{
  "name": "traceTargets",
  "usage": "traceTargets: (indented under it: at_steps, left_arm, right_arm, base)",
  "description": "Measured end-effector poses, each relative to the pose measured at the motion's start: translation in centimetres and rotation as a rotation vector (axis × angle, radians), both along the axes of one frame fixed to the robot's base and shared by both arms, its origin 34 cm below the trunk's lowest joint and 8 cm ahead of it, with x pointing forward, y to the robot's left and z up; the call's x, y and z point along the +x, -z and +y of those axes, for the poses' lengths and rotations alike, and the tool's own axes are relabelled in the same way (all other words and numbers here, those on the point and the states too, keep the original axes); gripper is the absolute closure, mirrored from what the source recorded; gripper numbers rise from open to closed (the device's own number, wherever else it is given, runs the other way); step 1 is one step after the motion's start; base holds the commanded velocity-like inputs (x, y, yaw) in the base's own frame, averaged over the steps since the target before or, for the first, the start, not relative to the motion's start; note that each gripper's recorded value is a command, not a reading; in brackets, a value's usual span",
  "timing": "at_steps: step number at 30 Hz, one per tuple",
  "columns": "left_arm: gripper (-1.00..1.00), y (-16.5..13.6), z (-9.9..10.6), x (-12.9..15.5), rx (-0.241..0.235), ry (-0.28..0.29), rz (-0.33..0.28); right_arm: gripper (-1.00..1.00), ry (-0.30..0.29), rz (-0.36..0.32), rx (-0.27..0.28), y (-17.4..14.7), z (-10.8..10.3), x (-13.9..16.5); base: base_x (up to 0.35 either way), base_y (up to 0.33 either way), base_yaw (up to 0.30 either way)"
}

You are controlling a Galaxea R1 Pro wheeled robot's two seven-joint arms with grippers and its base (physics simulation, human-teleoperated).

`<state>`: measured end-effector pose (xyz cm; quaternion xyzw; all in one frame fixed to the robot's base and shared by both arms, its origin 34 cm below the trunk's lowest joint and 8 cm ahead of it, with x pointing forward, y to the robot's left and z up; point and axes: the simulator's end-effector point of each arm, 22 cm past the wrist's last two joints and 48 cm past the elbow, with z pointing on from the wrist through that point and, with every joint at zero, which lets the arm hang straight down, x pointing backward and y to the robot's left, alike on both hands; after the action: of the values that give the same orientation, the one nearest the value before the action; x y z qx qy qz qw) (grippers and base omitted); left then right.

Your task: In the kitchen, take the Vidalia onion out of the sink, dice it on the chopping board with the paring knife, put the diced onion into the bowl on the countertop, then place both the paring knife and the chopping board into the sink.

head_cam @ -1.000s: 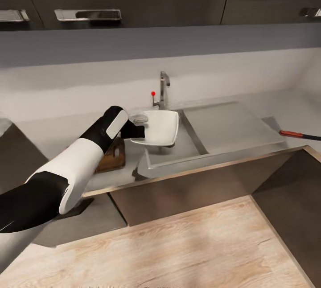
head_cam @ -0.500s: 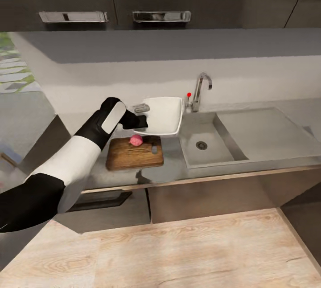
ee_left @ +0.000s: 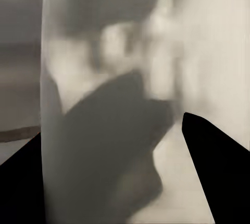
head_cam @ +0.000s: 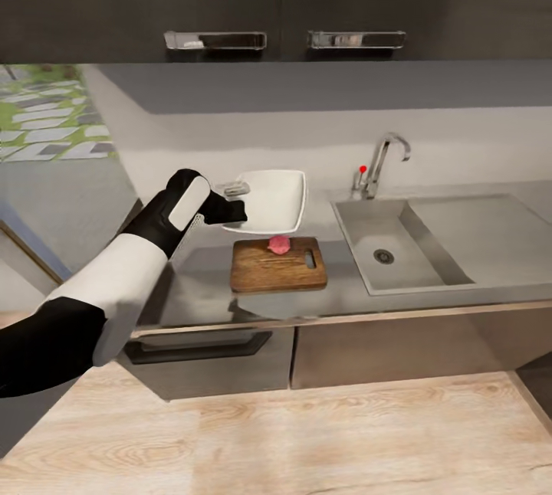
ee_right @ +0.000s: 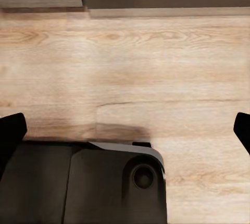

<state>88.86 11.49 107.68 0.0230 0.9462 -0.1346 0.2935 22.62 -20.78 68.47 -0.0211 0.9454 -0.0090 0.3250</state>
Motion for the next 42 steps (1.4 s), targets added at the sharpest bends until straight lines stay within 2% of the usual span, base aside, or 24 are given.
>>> traceTargets:
  at_steps: [4, 9, 18, 23, 42]
  left_arm:
    - [1.0, 2.8, 2.2, -0.7, 0.027, -0.034, 0.069]
    - [1.0, 4.6, 3.1, -1.4, 0.037, -0.051, 0.116]
    - [1.0, 5.1, 3.3, -1.6, 0.04, -0.055, 0.126]
    - [1.0, 5.6, 3.4, -1.8, 0.044, -0.058, 0.138]
    - [1.0, 6.8, 3.3, -1.8, 0.052, -0.056, 0.151]
  right_arm:
    - [-1.0, 0.001, -0.001, -0.001, 0.0, 0.0, 0.0]
    - [-1.0, 0.0, 0.0, -0.001, 0.0, 0.0, 0.0]
    - [-1.0, 0.001, -0.001, -0.001, 0.0, 0.0, 0.0]
    - [-1.0, 0.001, -0.001, -0.001, 0.0, 0.0, 0.0]
    - [-1.0, 0.001, 0.014, -0.001, 0.2, 0.0, -0.4]
  base:
    - [0.0, 0.303, 0.005]
    - [0.0, 0.303, 0.152]
    - [0.0, 0.302, 0.27]
    - [0.0, 0.123, 0.244]
    - [0.0, 0.003, 0.009]
